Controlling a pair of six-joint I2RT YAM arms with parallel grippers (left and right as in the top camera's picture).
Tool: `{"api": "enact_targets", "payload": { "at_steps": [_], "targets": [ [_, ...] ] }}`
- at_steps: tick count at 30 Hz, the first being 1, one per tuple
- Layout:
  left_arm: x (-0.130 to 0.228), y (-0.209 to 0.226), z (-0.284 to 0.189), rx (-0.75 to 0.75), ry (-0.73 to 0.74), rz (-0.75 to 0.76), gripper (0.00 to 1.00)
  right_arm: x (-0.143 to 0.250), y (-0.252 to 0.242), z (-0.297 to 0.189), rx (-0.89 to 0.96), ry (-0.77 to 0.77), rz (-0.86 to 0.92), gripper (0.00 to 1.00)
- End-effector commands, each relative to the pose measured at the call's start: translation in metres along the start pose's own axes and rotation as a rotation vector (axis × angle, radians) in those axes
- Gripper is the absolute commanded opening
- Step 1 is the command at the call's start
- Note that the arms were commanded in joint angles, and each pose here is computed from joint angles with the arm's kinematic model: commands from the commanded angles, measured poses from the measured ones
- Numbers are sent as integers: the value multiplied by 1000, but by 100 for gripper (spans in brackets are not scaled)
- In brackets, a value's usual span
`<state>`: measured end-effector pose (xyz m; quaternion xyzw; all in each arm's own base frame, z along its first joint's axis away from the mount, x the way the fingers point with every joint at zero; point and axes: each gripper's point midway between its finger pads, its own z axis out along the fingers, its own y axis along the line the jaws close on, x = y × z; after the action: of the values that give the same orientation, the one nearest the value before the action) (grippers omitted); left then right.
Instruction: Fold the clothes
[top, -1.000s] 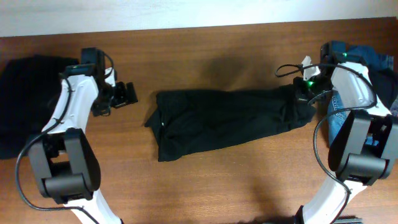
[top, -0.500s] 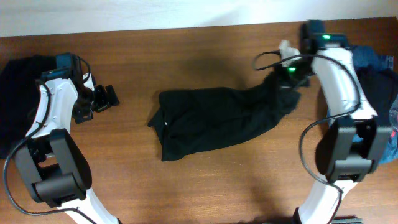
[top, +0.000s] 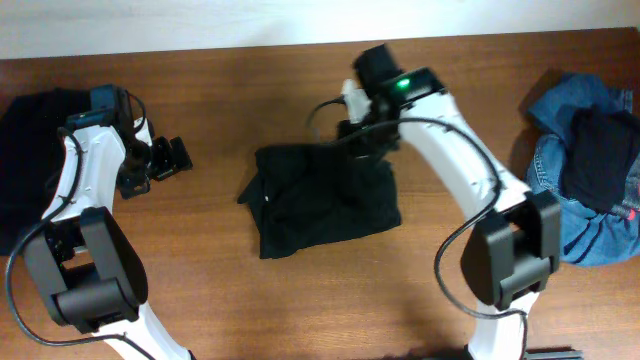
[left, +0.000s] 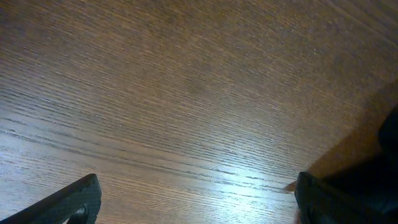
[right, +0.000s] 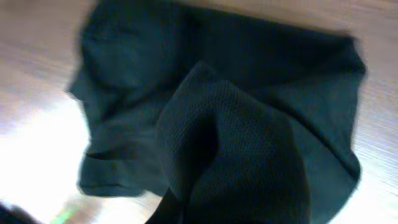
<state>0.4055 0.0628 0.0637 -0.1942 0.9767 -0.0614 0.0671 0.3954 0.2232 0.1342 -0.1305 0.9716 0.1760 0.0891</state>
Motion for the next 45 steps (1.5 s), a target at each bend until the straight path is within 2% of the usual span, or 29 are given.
{"api": "enact_targets", "payload": {
  "at_steps": [1,6,11,20,21,23,27,34,37,40,41,44,45],
  "targets": [
    [-9,-1,-17,8,-49,5,99,-5,42,2,-47,-37,-27,4],
    [-7,-1,-17,7,-43,5,99,-5,80,11,-71,-72,-122,4],
    [-5,0,-17,5,-35,4,99,0,80,18,49,-85,-167,4],
    [-5,0,-17,5,-35,4,99,3,85,21,55,-79,-206,5],
    [-5,0,-17,5,-35,4,99,3,85,22,56,-76,-206,8],
    [-5,0,-17,5,-35,4,99,5,83,25,59,-65,-204,26],
    [-6,0,-17,5,-35,4,99,10,84,36,45,-28,-200,70],
    [-5,-3,-17,21,-33,4,99,9,98,36,-41,-29,-278,80],
    [-4,-10,-18,63,-26,5,98,5,90,28,-37,-39,-262,81],
    [-4,-31,-24,177,-17,12,89,-2,71,12,-24,-57,-221,81],
    [-4,-37,-27,211,-16,17,83,-5,62,5,-18,-66,-199,81],
    [-5,-58,-41,307,-26,69,61,-10,32,-12,5,-76,-130,82],
    [-4,-67,-46,333,-31,95,48,-10,18,-17,17,-70,-97,83]
  ]
}}
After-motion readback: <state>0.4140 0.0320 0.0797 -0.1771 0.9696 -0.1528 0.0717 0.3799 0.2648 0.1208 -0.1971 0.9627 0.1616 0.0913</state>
